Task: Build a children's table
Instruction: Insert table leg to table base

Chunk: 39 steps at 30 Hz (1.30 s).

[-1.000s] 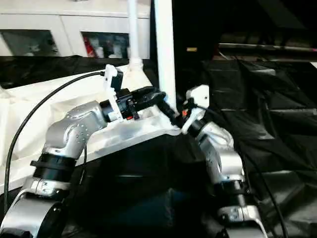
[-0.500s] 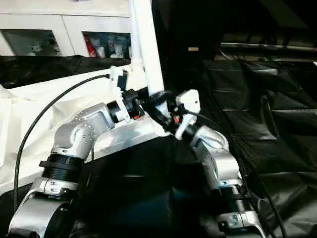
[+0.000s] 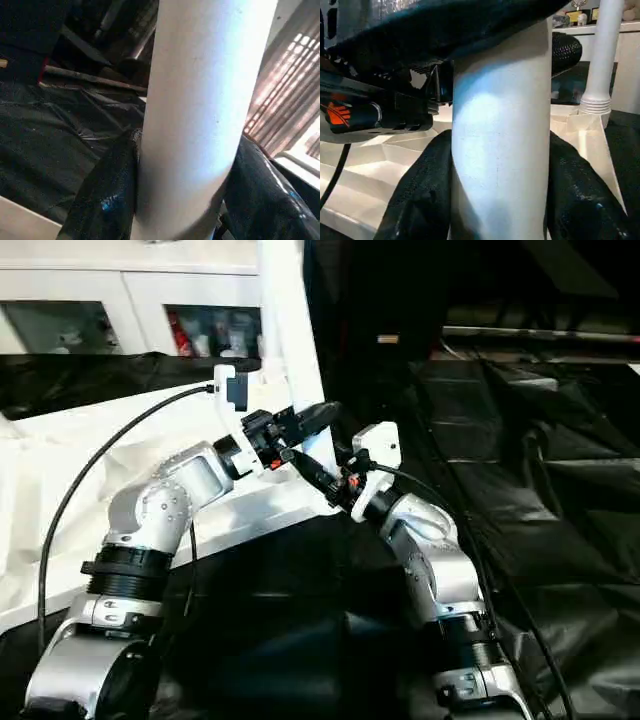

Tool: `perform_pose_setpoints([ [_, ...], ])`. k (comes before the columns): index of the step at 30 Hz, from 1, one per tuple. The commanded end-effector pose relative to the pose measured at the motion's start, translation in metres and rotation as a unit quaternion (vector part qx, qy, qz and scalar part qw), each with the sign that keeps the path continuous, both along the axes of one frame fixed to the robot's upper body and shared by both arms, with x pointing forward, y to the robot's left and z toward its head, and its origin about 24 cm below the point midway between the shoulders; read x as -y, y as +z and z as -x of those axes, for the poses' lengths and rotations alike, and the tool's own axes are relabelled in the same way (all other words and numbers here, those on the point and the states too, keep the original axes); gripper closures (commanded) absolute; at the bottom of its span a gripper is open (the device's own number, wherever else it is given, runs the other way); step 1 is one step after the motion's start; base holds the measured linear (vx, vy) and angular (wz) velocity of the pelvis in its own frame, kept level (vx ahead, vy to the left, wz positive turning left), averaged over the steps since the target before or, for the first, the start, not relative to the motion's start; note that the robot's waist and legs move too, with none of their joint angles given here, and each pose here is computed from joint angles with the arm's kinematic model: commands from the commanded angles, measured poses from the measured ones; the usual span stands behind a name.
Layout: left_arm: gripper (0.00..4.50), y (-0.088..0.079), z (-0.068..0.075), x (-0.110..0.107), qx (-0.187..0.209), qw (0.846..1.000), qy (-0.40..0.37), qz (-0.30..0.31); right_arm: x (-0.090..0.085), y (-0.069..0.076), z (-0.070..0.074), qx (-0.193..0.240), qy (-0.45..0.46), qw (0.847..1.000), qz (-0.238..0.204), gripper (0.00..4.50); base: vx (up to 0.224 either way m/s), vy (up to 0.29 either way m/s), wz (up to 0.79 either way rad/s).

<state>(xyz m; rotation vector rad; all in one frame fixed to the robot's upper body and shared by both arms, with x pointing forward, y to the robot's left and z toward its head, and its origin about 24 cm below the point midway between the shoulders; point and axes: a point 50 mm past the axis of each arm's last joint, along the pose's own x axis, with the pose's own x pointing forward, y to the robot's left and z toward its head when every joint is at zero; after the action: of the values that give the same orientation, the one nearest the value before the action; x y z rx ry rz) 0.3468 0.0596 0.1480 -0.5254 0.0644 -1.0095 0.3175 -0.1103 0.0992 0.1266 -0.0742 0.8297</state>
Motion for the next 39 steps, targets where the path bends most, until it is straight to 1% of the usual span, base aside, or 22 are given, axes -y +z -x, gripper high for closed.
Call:
perform_pose_setpoints([
  [1, 2.42, 0.008, -0.001, 0.004, 0.012, 1.000, 0.001, -0.006, 0.001, 0.008, -0.003, 0.016, -0.005, 1.000, -0.003, 2.62, 0.000, 0.000, 0.00],
  [3, 2.42, 0.010, -0.002, 0.005, 0.028, 0.999, 0.011, -0.022, 0.001, 0.008, -0.004, 0.017, -0.004, 1.000, -0.001, 2.62, 0.000, 0.000, 0.00],
  [5, 2.45, 0.011, -0.002, 0.005, 0.031, 0.999, 0.013, -0.024, 0.001, 0.008, -0.005, 0.017, -0.004, 1.000, -0.001, 2.62, 0.000, 0.000, 0.00],
  [6, 2.46, 0.012, -0.002, 0.005, 0.042, 0.998, 0.016, -0.035, 0.001, 0.008, -0.005, 0.017, -0.005, 1.000, -0.001, 2.62, 0.000, 0.000, 0.00],
  [7, 2.46, 0.012, -0.002, 0.005, 0.042, 0.998, 0.016, -0.035, 0.001, 0.008, -0.005, 0.017, -0.005, 1.000, -0.001, 2.62, 0.000, 0.000, 0.00],
  [8, 2.47, 0.015, -0.001, 0.006, 0.069, 0.996, 0.017, -0.062, 0.001, 0.009, -0.007, 0.021, -0.016, 1.000, 0.002, 2.62, 0.000, 0.000, 0.00],
  [9, 2.48, 0.016, -0.002, 0.006, 0.078, 0.994, 0.017, -0.071, 0.002, 0.009, -0.009, 0.022, -0.024, 0.999, 0.005, 2.27, 0.000, 0.000, 0.00],
  [10, 2.49, 0.017, -0.002, 0.007, 0.087, 0.993, 0.017, -0.080, 0.002, 0.009, -0.010, 0.018, -0.025, 1.000, 0.000, 2.06, 0.000, 0.000, 0.00],
  [11, 2.51, 0.019, -0.002, 0.007, 0.097, 0.991, 0.018, -0.089, 0.002, 0.009, -0.011, 0.008, -0.018, 1.000, -0.010, 1.92, 0.000, 0.000, 0.00],
  [12, 2.51, 0.019, -0.002, 0.008, 0.097, 0.991, 0.016, -0.090, 0.002, 0.009, -0.011, 0.008, -0.016, 1.000, -0.008, 1.92, 0.000, 0.000, 0.00],
  [14, 2.52, 0.020, -0.001, 0.010, 0.104, 0.990, 0.004, -0.098, 0.002, 0.009, -0.012, 0.005, -0.014, 1.000, 0.007, 1.57, 0.000, 0.000, 0.00],
  [16, 2.52, 0.018, 0.001, 0.011, 0.112, 0.987, -0.011, -0.113, 0.002, 0.009, -0.014, 0.000, -0.017, 1.000, 0.020, 1.48, 0.000, 0.000, 0.00],
  [17, 2.52, 0.017, 0.002, 0.011, 0.118, 0.985, -0.014, -0.124, 0.002, 0.009, -0.015, -0.010, -0.023, 0.999, 0.027, 1.43, 0.000, 0.000, 0.00],
  [18, 2.53, 0.014, 0.002, 0.010, 0.123, 0.983, -0.019, -0.134, 0.002, 0.009, -0.016, -0.019, -0.020, 0.999, 0.027, 1.30, 0.000, 0.000, 0.00],
  [20, 2.53, 0.012, 0.003, 0.010, 0.127, 0.981, -0.026, -0.145, 0.000, 0.011, -0.015, -0.034, -0.002, 0.999, 0.017, 1.22, 0.000, 0.000, 0.00],
  [21, 2.53, 0.012, 0.003, 0.010, 0.127, 0.981, -0.029, -0.146, 0.000, 0.012, -0.014, -0.041, 0.006, 0.999, 0.023, 1.19, 0.000, 0.000, 0.00],
  [23, 2.53, 0.013, 0.003, 0.009, 0.129, 0.980, -0.032, -0.145, 0.000, 0.011, -0.011, -0.049, 0.033, 0.997, 0.048, 1.19, 0.000, 0.000, 0.00],
  [26, 2.53, 0.013, 0.002, 0.007, 0.132, 0.980, -0.035, -0.148, 0.003, 0.011, -0.009, -0.056, 0.044, 0.996, 0.062, 1.19, 0.000, 0.000, 0.00],
  [32, 2.53, 0.011, 0.002, 0.006, 0.137, 0.976, -0.053, -0.162, 0.010, 0.015, -0.008, -0.071, 0.046, 0.995, 0.057, 1.19, 0.000, 0.000, 0.00],
  [37, 2.53, 0.009, 0.004, 0.006, 0.140, 0.973, -0.065, -0.171, 0.008, 0.020, -0.007, -0.075, 0.062, 0.995, 0.038, 1.19, 0.000, 0.000, 0.00],
  [39, 2.53, 0.009, 0.004, 0.006, 0.140, 0.973, -0.065, -0.171, 0.007, 0.020, -0.006, -0.075, 0.068, 0.994, 0.039, 1.19, 0.000, 0.000, 0.00],
])
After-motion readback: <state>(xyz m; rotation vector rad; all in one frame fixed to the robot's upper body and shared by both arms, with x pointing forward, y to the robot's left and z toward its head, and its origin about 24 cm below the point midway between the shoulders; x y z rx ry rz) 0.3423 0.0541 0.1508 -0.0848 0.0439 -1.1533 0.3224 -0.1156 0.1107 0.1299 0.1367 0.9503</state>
